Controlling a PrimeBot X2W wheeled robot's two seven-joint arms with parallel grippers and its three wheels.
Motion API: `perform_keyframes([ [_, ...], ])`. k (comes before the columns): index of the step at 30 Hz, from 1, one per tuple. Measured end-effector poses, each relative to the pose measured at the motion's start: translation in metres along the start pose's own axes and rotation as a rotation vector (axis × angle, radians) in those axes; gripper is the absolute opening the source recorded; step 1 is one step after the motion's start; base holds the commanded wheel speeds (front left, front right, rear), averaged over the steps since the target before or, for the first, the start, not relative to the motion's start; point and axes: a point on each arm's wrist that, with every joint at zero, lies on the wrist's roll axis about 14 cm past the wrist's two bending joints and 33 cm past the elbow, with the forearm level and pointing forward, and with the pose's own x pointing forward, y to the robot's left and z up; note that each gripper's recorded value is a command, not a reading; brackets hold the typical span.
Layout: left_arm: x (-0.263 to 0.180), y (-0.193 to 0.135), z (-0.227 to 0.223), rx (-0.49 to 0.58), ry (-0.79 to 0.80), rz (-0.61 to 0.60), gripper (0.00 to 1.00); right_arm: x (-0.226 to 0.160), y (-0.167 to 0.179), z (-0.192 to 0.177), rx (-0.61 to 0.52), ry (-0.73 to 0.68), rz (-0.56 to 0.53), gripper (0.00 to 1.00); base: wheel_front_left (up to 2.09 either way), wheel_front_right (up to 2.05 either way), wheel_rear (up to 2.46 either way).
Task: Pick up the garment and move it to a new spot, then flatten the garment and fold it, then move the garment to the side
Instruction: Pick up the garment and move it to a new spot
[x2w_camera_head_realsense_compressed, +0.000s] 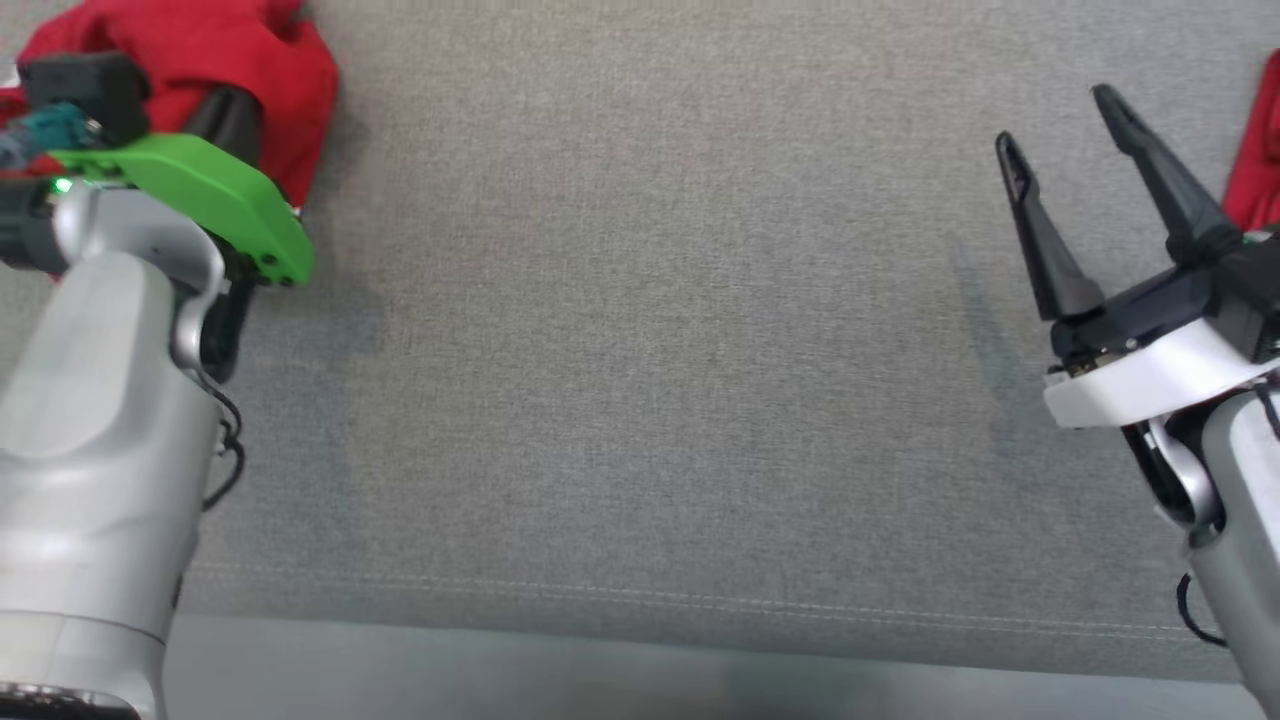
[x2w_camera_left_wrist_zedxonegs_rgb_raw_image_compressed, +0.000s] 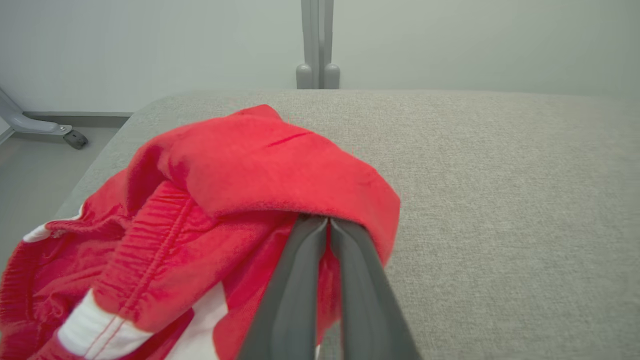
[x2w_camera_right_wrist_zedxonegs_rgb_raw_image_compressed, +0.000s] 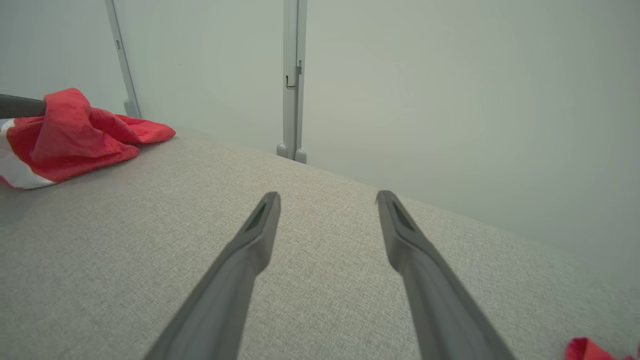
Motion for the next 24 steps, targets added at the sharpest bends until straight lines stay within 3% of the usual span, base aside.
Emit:
perform_keyframes([
  [13, -0.009, -0.096, -0.031, -0.014, 0.067, -0.217, 0.0, -0.052, -0.014, 0.01, 0.009, 0.032, -0.132, 1.0, 0.0, 0.0, 0.0],
  [24, -0.04, -0.221, -0.056, -0.072, 0.141, -0.49, 0.0, -0.103, -0.031, 0.021, 0.013, 0.044, -0.276, 1.0, 0.0, 0.0, 0.0],
])
